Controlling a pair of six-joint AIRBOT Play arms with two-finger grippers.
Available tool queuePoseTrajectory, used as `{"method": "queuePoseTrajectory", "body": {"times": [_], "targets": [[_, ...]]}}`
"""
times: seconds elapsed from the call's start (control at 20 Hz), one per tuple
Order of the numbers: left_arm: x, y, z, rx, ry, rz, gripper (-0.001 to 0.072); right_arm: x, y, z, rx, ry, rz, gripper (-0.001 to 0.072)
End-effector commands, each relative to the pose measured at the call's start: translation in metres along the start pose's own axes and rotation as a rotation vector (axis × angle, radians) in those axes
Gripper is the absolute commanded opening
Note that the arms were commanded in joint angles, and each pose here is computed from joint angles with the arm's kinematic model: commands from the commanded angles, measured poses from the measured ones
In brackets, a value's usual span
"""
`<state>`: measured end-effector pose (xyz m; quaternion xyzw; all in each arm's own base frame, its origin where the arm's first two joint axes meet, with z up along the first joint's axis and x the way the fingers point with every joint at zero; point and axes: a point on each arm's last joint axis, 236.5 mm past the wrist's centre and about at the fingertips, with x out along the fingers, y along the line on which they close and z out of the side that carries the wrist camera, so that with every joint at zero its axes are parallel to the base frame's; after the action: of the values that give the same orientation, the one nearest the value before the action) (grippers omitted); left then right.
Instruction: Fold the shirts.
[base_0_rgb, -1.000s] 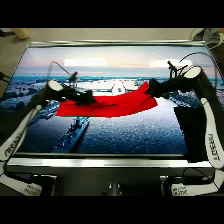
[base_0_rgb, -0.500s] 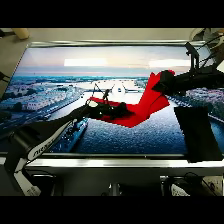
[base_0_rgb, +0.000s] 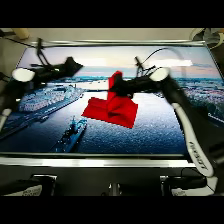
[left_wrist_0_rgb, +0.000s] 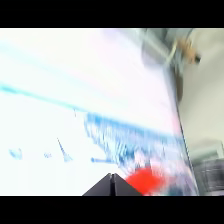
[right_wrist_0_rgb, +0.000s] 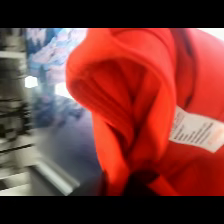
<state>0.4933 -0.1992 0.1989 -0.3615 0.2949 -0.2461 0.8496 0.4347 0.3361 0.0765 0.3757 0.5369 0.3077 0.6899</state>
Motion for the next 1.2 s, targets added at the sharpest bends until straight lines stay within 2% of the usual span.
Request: {"method": "queuePoseTrajectory", "body": {"times": [0.0,0.05,0.15,0.25,0.3,0.45,0.5,0.55,0.7,0.8,0.85,0.9,0.95,1.05,1.15], "targets": [[-0.082,-0.029,0.036,0.163,-0.106,0.045,0.0021,0.098,-0.012,-0.016,0.168,0.002,0.128,0.066],[-0.092,-0.033,0.03,0.203,-0.089,0.057,0.0022,0.1,-0.016,-0.017,0.17,0.022,0.151,0.068],[-0.109,-0.03,0.015,0.281,-0.025,0.112,0.0022,0.078,-0.029,-0.013,0.141,0.073,0.134,0.067],[-0.12,-0.016,0.004,0.338,0.028,0.182,0.0022,0.028,-0.062,-0.001,0.101,0.118,0.023,0.0668],[-0.124,-0.008,0.003,0.362,0.044,0.221,0.0022,-0.001,-0.088,0.005,0.083,0.127,-0.082,0.0668],[-0.125,0.003,0.002,0.381,0.06,0.259,0.0023,-0.109,-0.206,-0.002,0.094,0.208,-0.569,0.0666],[-0.125,0.004,0.002,0.38,0.062,0.26,0.0022,-0.128,-0.23,-0.014,0.13,0.251,-0.659,0.0666],[-0.123,0.005,0.001,0.378,0.065,0.261,0.0022,-0.126,-0.24,-0.026,0.153,0.281,-0.66,0.0667],[-0.12,0.009,-0.001,0.354,0.074,0.266,0.0023,-0.067,-0.232,-0.044,0.195,0.247,-0.471,0.067],[-0.12,0.009,-0.001,0.349,0.073,0.265,0.0023,-0.035,-0.228,-0.05,0.233,0.223,-0.417,0.0665],[-0.12,0.009,-0.001,0.337,0.076,0.267,0.0023,-0.02,-0.22,-0.049,0.254,0.207,-0.378,0.0598],[-0.12,0.009,-0.002,0.338,0.077,0.267,0.0023,-0.013,-0.209,-0.043,0.265,0.189,-0.324,0.0343],[-0.12,0.009,-0.002,0.338,0.077,0.267,0.0023,-0.013,-0.195,-0.032,0.273,0.158,-0.266,0.0022],[-0.12,0.01,-0.002,0.338,0.077,0.267,0.0023,-0.042,-0.159,0.008,0.211,0.087,-0.135,0.0013],[-0.121,0.012,-0.001,0.345,0.078,0.277,0.0023,-0.109,-0.138,0.058,0.145,-0.03,-0.106,0.0013]]}}
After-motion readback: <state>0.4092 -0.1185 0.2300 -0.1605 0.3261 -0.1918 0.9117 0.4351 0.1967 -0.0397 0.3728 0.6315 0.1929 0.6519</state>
